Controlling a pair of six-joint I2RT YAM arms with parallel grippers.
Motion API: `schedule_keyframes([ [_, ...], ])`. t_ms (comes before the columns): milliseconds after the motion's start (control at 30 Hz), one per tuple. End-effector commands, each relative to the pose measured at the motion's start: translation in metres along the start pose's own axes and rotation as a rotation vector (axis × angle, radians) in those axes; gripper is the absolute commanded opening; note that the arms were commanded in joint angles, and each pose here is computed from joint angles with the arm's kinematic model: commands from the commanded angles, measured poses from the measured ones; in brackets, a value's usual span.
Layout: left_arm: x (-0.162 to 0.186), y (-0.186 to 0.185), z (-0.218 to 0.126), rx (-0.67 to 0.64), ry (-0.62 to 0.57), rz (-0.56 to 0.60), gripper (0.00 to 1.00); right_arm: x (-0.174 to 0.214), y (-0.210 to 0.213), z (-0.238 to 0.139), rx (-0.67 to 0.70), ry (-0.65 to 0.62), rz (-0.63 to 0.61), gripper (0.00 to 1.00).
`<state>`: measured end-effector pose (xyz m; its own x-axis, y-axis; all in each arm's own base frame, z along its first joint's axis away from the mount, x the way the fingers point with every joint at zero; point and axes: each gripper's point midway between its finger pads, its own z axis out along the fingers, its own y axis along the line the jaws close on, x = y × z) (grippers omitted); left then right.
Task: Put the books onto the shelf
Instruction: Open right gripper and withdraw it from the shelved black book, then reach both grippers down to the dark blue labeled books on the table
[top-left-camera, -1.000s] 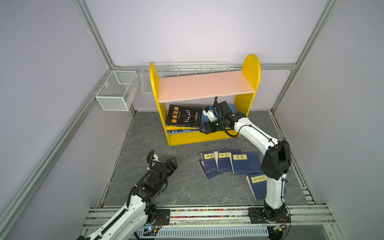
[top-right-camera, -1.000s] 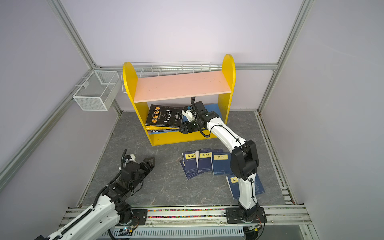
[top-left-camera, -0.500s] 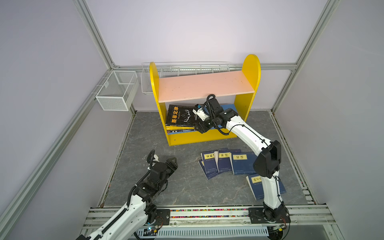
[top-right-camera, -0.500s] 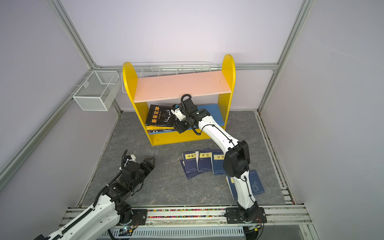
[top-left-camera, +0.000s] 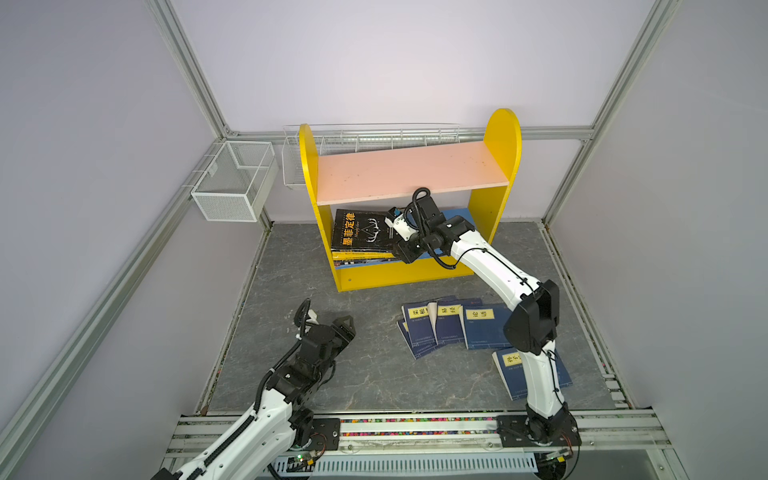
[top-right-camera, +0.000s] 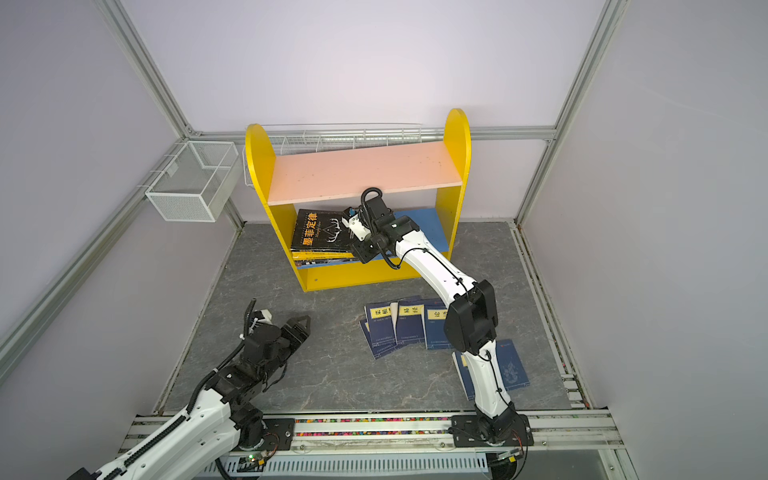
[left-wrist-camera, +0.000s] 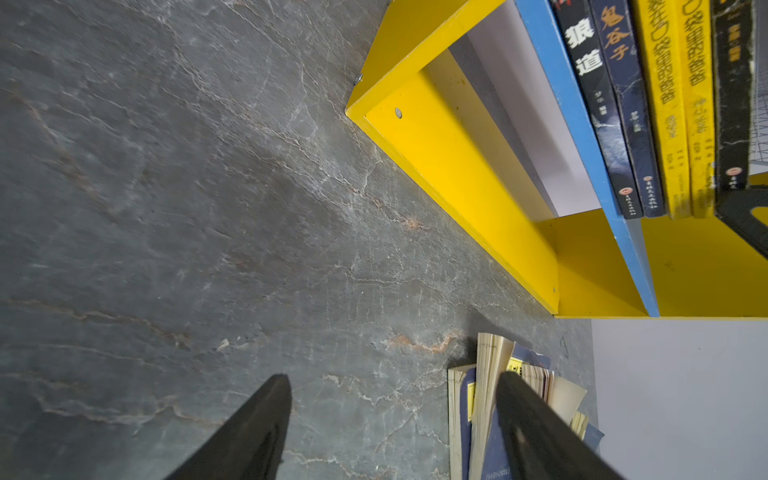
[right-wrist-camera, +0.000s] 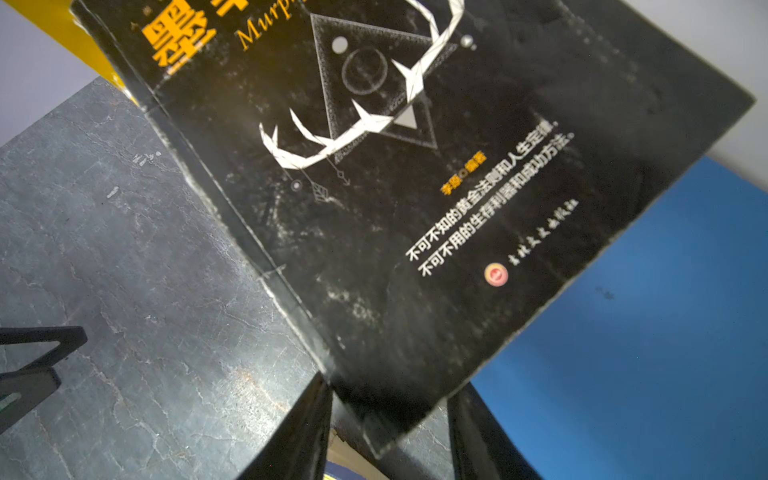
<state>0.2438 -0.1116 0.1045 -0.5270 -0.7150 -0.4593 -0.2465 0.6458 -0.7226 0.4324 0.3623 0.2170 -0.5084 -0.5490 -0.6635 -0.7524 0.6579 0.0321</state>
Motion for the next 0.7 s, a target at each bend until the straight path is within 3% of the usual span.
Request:
schedule_keyframes([
  [0,-0.006,-0.008,-0.003,0.016,-0.016,-0.015,0.78,-0.026,-0.001,-0.012,0.004,-0.103,-0.024,0.47],
  [333,-0.008,-0.012,-0.006,0.026,-0.017,0.001,0.78,-0.043,0.004,-0.045,0.008,-0.263,0.030,0.44],
  [500,-0.010,-0.018,-0.007,0.021,-0.014,0.073,0.78,-0.034,-0.008,-0.084,0.113,-0.359,0.117,0.72],
  [667,-0.009,-0.031,-0.004,0.048,0.008,0.120,0.78,-0.001,-0.014,-0.127,0.180,-0.429,0.247,0.75],
])
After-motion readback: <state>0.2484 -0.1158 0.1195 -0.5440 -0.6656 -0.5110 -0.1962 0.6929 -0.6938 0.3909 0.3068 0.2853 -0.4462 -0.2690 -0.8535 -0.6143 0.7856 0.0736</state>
